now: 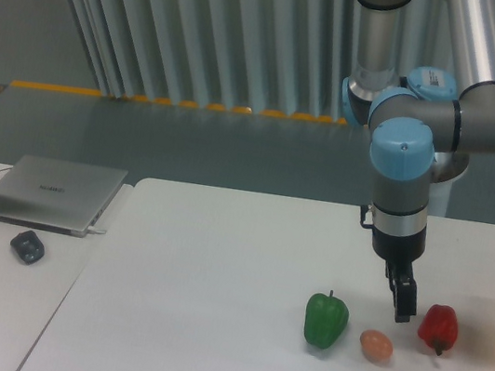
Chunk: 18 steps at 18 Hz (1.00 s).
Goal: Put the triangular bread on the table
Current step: 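Raise the open gripper and move it past the red pepper toward the yellow tray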
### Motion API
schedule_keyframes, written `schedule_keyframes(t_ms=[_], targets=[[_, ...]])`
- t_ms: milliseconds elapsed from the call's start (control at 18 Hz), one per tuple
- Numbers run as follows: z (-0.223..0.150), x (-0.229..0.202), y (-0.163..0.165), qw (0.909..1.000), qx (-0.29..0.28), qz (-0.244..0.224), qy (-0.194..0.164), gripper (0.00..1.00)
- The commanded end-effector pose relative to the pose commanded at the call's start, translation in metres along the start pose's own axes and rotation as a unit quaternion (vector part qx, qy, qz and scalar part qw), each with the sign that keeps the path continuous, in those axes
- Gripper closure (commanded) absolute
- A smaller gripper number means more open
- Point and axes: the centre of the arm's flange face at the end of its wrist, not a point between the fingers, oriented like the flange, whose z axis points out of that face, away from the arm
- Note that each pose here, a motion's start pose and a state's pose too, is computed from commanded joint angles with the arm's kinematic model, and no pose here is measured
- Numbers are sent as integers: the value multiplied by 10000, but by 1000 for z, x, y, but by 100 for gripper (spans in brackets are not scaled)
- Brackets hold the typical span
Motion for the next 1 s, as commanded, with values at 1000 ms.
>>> schedule_keyframes(t_ms=[1000], targets=[[16, -6, 41, 9994, -3, -354, -24, 0]])
